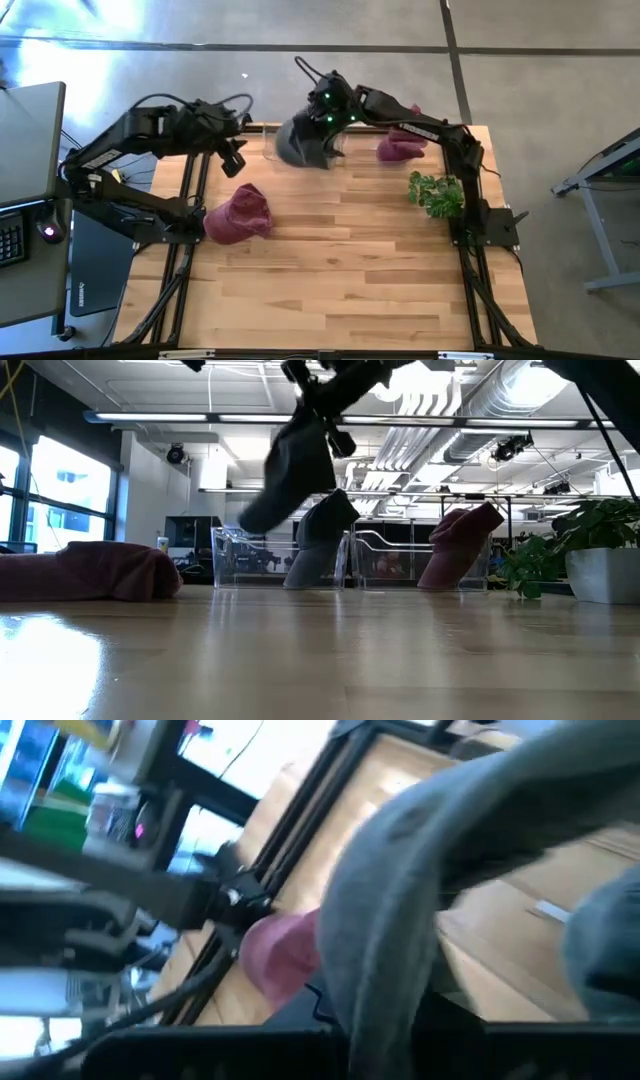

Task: Pick & Place hat
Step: Put the gray cap into the left transparent bin

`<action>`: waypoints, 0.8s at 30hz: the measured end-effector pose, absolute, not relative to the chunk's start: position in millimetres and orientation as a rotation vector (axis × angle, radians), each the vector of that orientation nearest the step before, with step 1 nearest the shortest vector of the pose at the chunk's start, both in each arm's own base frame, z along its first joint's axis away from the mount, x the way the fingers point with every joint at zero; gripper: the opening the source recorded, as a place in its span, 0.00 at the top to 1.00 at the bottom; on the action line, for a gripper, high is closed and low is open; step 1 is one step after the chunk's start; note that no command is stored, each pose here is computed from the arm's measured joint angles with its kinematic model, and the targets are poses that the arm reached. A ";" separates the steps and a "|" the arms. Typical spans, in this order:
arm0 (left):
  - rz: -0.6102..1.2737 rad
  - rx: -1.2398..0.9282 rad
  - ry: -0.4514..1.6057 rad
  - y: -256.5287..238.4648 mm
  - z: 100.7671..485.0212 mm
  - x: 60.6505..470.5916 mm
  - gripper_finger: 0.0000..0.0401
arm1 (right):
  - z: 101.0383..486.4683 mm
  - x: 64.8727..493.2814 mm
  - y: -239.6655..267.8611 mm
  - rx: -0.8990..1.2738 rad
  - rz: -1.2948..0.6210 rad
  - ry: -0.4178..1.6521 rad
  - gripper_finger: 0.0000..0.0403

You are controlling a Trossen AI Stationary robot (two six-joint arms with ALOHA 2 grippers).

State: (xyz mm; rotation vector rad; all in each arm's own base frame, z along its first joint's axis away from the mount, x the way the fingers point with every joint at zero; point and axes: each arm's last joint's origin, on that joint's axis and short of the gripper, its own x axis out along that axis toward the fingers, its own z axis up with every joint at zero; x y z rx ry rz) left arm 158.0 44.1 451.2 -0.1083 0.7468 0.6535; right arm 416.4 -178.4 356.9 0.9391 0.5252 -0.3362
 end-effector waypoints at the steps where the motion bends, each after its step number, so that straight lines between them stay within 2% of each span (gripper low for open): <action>1: 0.649 -0.098 0.764 44.6 446.2 160.8 0.70 | 354.1 415.2 -185.3 0.964 -0.357 0.522 0.98; 7: 0.581 -0.141 0.780 53.4 402.0 185.5 0.71 | 335.6 409.5 -220.4 1.086 -0.458 0.509 0.98; 12: 0.527 -0.231 0.695 65.3 373.2 182.8 0.79 | 322.2 412.1 -237.9 1.159 -0.454 0.491 0.98; 15: 0.537 -0.264 0.714 72.6 355.9 184.4 0.84 | 313.6 418.5 -244.2 1.190 -0.459 0.460 0.99; 24: 0.496 -0.310 0.720 77.4 348.9 183.2 0.90 | 293.0 416.0 -264.4 1.243 -0.459 0.493 0.95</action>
